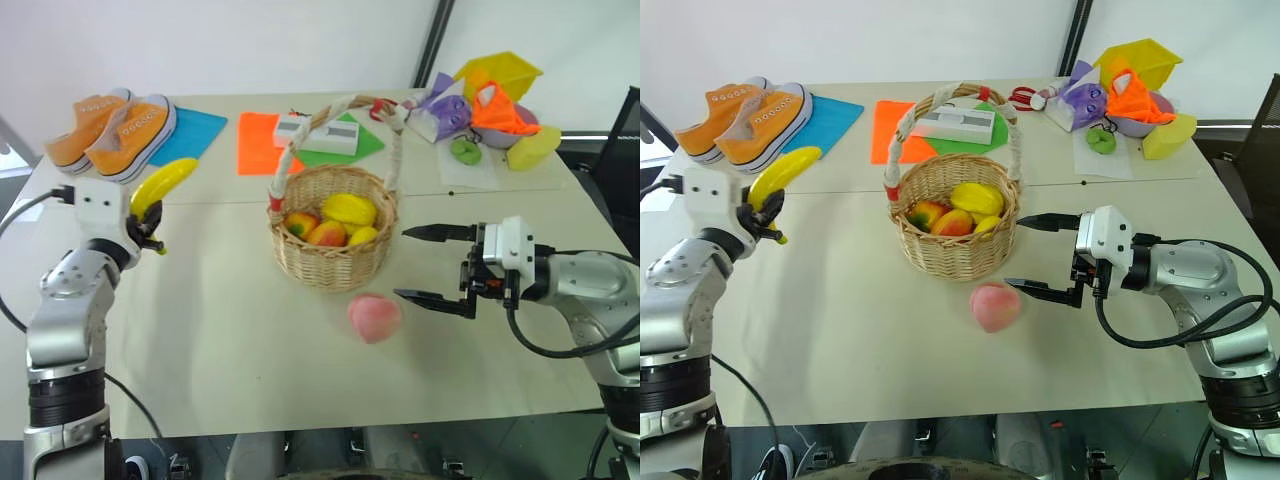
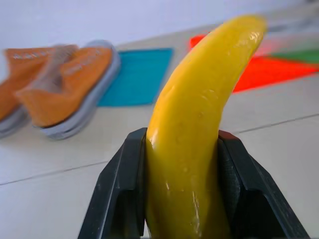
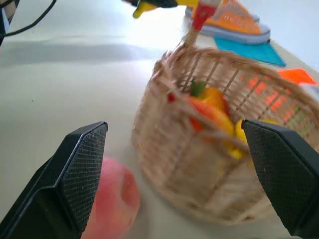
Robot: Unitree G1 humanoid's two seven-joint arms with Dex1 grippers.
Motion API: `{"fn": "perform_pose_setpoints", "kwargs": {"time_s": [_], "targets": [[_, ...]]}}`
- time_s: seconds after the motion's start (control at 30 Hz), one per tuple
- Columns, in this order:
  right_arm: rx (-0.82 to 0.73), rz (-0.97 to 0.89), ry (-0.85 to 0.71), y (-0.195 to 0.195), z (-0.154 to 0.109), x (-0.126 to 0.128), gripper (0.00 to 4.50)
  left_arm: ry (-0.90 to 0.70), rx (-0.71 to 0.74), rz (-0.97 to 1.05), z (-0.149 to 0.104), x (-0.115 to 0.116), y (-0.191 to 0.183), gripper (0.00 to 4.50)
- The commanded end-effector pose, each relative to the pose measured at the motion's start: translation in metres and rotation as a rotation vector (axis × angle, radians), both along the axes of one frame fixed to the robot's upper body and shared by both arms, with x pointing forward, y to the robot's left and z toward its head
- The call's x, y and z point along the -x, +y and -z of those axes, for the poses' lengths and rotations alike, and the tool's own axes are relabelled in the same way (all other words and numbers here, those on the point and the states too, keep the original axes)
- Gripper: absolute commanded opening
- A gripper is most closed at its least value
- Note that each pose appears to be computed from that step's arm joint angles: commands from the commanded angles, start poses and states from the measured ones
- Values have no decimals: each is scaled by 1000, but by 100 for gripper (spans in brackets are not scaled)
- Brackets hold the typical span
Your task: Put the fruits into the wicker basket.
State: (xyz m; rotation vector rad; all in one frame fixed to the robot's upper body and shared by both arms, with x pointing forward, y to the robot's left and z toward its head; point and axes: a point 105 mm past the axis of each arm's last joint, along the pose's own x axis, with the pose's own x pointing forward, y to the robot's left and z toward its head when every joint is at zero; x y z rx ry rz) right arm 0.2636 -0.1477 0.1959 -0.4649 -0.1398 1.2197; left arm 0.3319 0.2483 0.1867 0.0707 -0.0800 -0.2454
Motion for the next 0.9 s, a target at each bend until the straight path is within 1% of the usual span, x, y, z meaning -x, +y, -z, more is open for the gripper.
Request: {"fn": "perform_pose_setpoints", "kwargs": {"time_s": [0.03, 0.1, 0.2, 0.27, 0.37, 0.4, 0.53, 0.63, 0.77, 0.87, 0.9], "targets": [[-35, -14, -33, 2, -13, 0, 450, -80, -29, 184, -22, 6, -31, 128], [-34, -18, -34, 4, -12, -1, 450, -71, -56, 220, -23, -2, -41, 128], [-36, -20, -30, 7, -11, -2, 450, -71, -167, 311, -20, -9, -59, 128], [-41, -19, -34, 8, -12, -2, 450, -51, -172, 308, -18, -19, -59, 128], [-47, -7, -35, 9, -12, -3, 450, -44, -248, 357, -14, -32, -68, 128], [-52, -3, -32, 9, -12, -3, 450, -62, -268, 375, -17, -35, -72, 128], [-52, 2, -36, 11, -11, -2, 450, -107, -260, 399, -30, -51, -83, 128], [-57, 19, -41, 9, -13, -3, 450, -123, -264, 389, -34, -56, -81, 128], [-58, 29, -41, 9, -13, -3, 450, -115, -255, 428, -29, -54, -86, 128], [-66, 29, -41, 10, -14, -4, 450, -149, -334, 496, -30, -56, -100, 128], [-69, 27, -40, 11, -13, -5, 450, -162, -368, 517, -32, -60, -107, 128]]}}
